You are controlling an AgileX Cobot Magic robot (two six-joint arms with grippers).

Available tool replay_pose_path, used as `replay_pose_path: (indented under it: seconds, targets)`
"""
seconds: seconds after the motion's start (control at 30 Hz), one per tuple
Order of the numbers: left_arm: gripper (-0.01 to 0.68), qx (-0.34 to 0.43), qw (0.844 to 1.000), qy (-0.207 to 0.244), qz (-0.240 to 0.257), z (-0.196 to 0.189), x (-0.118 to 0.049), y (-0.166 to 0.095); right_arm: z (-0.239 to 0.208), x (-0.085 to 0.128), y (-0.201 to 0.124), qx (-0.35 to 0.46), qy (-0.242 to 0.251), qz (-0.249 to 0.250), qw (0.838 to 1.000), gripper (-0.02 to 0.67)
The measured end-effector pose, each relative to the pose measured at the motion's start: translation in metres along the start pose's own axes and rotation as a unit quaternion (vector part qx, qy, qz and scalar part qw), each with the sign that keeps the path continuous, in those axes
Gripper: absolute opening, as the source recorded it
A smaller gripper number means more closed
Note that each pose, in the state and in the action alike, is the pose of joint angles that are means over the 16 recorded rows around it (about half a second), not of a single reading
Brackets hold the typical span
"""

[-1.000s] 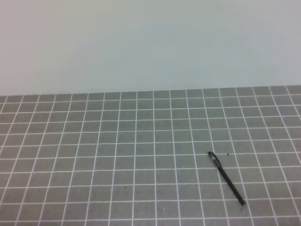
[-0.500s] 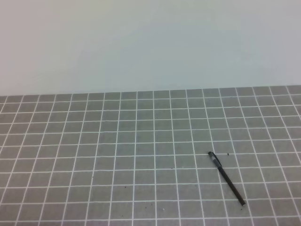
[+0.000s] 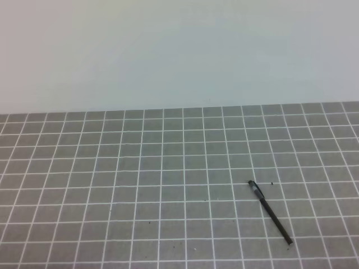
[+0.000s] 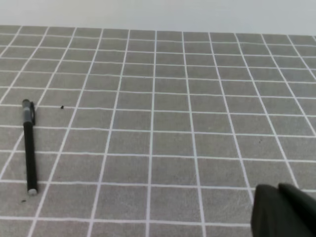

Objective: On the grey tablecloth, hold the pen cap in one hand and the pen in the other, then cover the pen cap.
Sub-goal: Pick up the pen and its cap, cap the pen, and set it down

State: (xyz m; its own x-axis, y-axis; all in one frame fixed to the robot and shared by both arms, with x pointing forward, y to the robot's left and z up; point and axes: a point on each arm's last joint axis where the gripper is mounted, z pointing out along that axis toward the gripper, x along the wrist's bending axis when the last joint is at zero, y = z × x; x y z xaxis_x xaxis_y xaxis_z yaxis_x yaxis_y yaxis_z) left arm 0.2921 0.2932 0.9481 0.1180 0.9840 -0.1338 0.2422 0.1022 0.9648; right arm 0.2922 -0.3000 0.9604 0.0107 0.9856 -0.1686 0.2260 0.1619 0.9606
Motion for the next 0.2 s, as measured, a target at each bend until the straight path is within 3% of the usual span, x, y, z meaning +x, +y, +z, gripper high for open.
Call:
replay_pose_path:
  seconds: [0.2]
  targets:
    - [0.0, 0.0, 1.0, 0.0, 0.0, 0.0, 0.0, 0.0, 0.0, 0.0, 0.0, 0.0, 0.0, 0.0, 1.0, -0.003]
